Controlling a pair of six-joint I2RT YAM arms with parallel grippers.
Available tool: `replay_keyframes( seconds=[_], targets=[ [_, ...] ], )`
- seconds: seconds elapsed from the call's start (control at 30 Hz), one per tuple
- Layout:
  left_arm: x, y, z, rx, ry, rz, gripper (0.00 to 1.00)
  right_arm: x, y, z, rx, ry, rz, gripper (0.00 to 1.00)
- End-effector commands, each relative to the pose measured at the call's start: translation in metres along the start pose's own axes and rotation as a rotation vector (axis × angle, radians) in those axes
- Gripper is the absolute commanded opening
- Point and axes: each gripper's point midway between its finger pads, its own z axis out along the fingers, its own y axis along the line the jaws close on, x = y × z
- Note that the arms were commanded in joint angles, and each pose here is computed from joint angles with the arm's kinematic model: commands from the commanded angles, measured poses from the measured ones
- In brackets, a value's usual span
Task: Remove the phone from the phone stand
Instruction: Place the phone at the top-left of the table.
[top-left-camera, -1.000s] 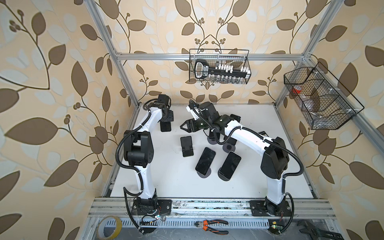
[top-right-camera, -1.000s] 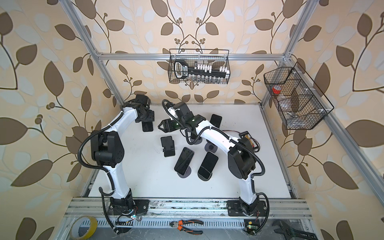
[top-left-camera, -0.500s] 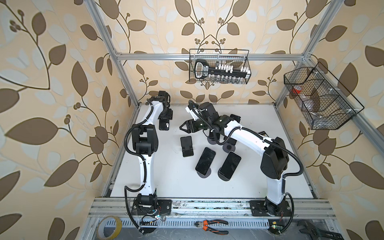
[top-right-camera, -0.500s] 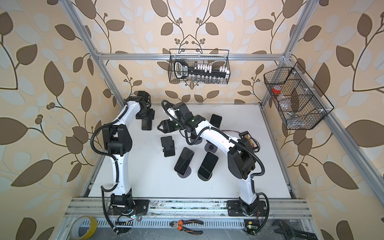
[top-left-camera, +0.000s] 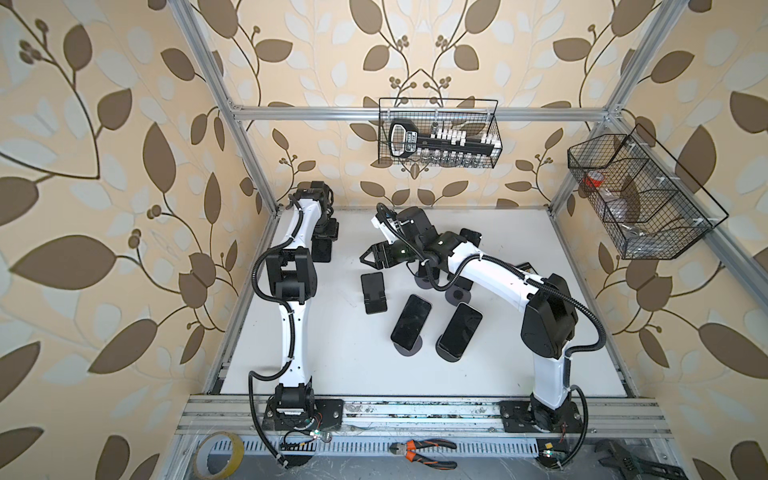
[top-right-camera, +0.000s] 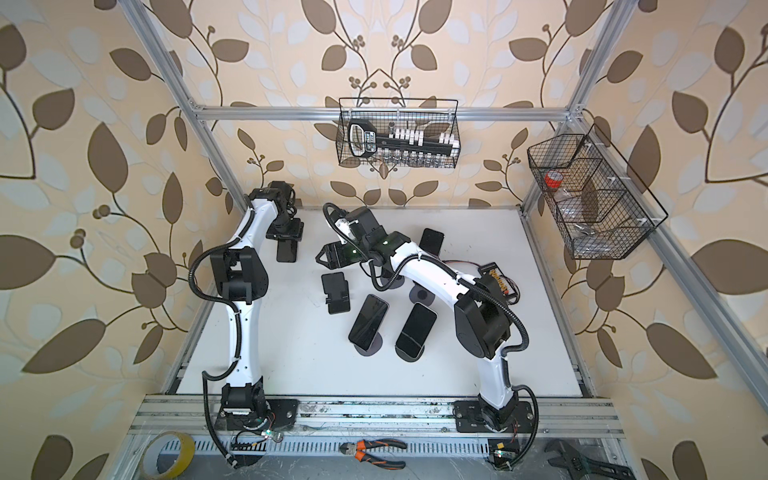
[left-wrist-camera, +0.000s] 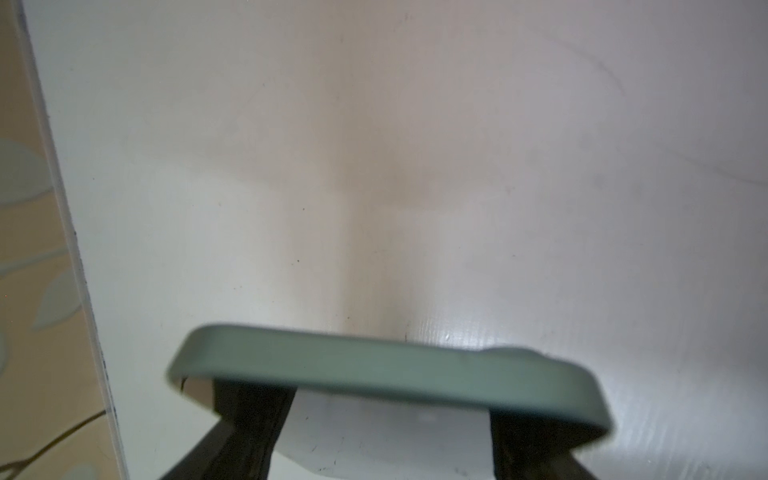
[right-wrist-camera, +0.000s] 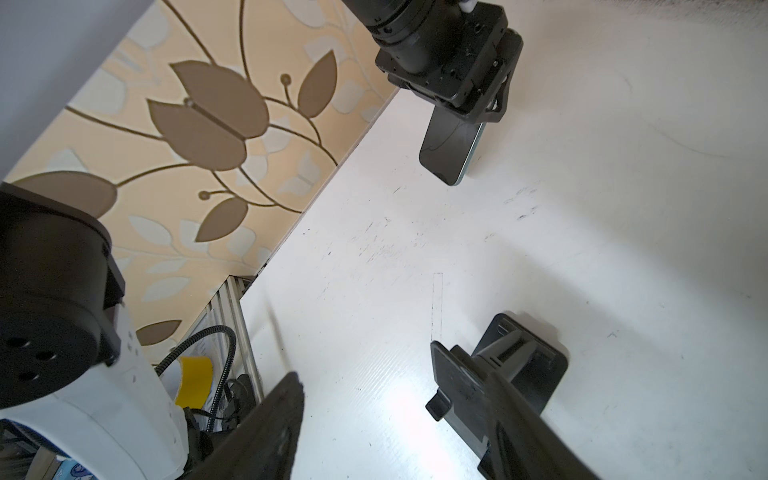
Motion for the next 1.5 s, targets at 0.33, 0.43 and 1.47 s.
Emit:
replay_keyframes(
  seconds=[0.33,0.43,1.47],
  targets=[
    [0.006,0.003,-0.002,0.036,0.033,0.015,0.63,0.022,-0.006,0.011,-0.002,0.059,0.015,0.70],
    [0.008,0.005,-0.004,0.035,0.038,0.006,0.63,0.022,-0.005,0.012,-0.007,0.060,0.014,0.70],
    [0.040,-0.002,0.009,0.001,0.152,0.042,0.70,0.030,-0.002,0.003,-0.017,0.084,-0.006,0.70]
  ],
)
